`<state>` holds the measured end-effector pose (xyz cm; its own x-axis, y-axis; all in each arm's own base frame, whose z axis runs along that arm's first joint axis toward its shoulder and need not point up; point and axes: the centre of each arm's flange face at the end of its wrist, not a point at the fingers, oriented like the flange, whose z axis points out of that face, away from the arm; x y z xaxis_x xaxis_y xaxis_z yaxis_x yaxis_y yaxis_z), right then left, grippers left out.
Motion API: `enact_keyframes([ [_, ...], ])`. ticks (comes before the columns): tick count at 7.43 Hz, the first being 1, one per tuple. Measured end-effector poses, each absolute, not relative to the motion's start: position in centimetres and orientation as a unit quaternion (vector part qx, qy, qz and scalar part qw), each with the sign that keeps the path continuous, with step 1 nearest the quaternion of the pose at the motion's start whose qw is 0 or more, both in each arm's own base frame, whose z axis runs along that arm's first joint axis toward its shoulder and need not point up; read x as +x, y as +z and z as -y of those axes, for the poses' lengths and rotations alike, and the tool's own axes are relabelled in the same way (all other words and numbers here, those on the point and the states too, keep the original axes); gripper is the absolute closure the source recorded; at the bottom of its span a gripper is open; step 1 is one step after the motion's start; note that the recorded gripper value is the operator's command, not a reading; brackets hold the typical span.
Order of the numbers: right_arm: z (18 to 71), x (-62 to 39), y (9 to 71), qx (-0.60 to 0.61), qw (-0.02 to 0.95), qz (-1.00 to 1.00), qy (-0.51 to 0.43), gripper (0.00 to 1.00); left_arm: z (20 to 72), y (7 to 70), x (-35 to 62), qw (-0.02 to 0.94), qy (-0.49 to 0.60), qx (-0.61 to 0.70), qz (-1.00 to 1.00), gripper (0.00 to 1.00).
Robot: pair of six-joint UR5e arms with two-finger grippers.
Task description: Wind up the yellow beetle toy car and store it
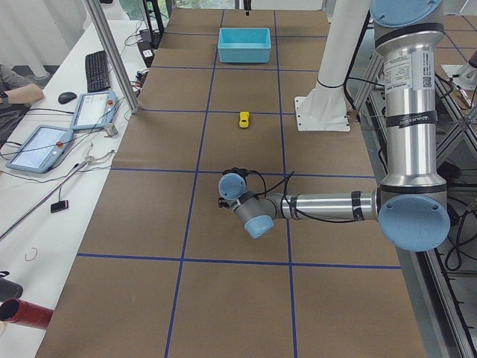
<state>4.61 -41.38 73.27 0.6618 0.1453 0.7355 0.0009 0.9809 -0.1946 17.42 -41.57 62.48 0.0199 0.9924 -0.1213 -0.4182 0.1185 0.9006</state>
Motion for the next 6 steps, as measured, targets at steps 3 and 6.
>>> enact_keyframes([
  [3, 41.4, 4.6, 73.2, -0.089, 0.907, 0.411, 0.040, 0.00, 43.0, 62.2, 15.7, 0.706, 0.466, 0.306, -0.437, 0.00],
  [6, 41.5, 4.6, 73.0, -0.087, 0.906, 0.412, 0.039, 0.00, 45.2, 63.6, 12.9, 0.802, 0.354, 0.256, -0.407, 0.00],
])
